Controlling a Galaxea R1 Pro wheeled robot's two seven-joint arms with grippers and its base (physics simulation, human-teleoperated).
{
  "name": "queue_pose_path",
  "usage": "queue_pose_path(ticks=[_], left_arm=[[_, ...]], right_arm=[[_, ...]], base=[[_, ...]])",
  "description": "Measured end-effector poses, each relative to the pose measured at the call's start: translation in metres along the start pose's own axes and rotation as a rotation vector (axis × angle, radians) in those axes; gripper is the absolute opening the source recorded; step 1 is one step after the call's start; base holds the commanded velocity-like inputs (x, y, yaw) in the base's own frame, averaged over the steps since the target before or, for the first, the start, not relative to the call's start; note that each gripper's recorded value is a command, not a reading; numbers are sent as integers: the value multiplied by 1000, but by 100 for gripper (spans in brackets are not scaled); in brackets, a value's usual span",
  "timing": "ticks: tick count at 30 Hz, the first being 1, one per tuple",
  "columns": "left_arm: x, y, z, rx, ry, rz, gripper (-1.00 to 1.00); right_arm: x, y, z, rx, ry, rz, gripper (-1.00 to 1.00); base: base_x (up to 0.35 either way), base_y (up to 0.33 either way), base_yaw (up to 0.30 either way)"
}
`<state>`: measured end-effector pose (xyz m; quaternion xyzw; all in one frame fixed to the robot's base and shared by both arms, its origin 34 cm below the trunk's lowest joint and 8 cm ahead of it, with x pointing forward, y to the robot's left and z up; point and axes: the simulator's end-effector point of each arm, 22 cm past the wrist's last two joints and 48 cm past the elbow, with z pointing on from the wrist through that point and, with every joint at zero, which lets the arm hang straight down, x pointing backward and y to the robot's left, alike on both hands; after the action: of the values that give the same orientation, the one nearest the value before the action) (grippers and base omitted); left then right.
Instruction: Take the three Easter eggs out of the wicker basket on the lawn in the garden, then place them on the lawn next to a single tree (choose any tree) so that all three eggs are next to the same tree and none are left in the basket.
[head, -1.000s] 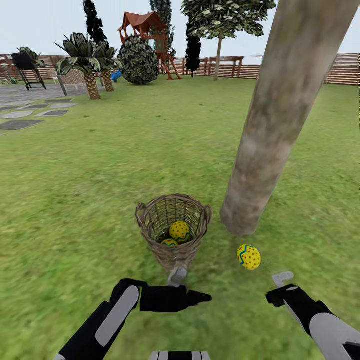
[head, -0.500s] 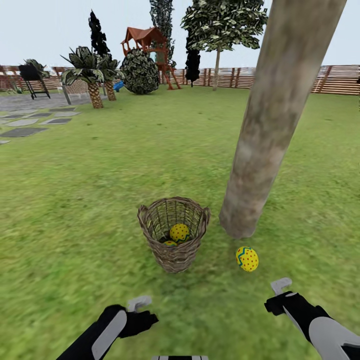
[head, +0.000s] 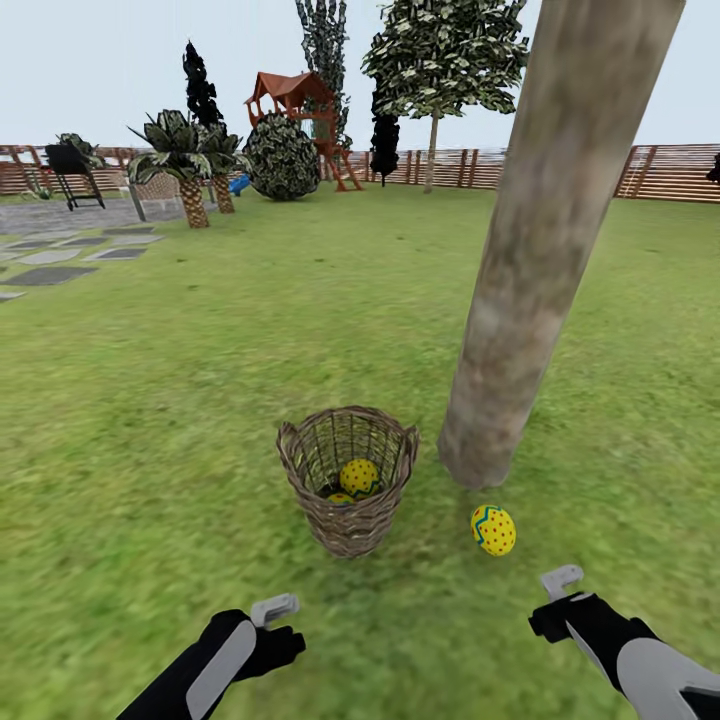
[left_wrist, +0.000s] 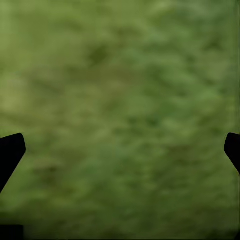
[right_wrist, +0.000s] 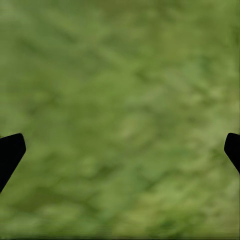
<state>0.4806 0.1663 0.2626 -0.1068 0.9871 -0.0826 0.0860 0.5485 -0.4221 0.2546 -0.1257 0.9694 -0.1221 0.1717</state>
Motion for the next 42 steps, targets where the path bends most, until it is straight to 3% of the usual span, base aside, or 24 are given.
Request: queue_pose_path(ticks=[4, 10, 14, 17, 23, 29, 35, 42], left_arm=[[-3, -3, -8, 0, 2, 0, 100], [-7, -3, -20, -5, 5, 0, 100], [2, 6, -21, -32, 34, -9, 100], [11, 24, -21, -66, 63, -23, 100], [7, 24, -32, -69, 70, -42, 100], [3, 21, -44, -68, 72, -43, 100], [-2, 20, -57, -72, 73, -44, 100], [-7, 18, -71, -74, 74, -45, 100]], right_arm=[[3, 3, -6, -16, 16, -1, 100], [18, 35, -18, -152, 64, 0, 100], [29, 47, -25, -193, 93, 6, 100], [46, 86, -32, -247, 127, 2, 100], [67, 121, -47, -297, 167, -13, 100], [59, 123, -58, -305, 157, -14, 100], [35, 120, -67, -308, 69, -21, 100], [24, 115, -79, -308, 54, -24, 100]], base=[[0, 0, 0], [0, 0, 0], [0, 0, 0], [0, 0, 0], [0, 0, 0], [0, 0, 0], [0, 0, 0], [0, 0, 0]])
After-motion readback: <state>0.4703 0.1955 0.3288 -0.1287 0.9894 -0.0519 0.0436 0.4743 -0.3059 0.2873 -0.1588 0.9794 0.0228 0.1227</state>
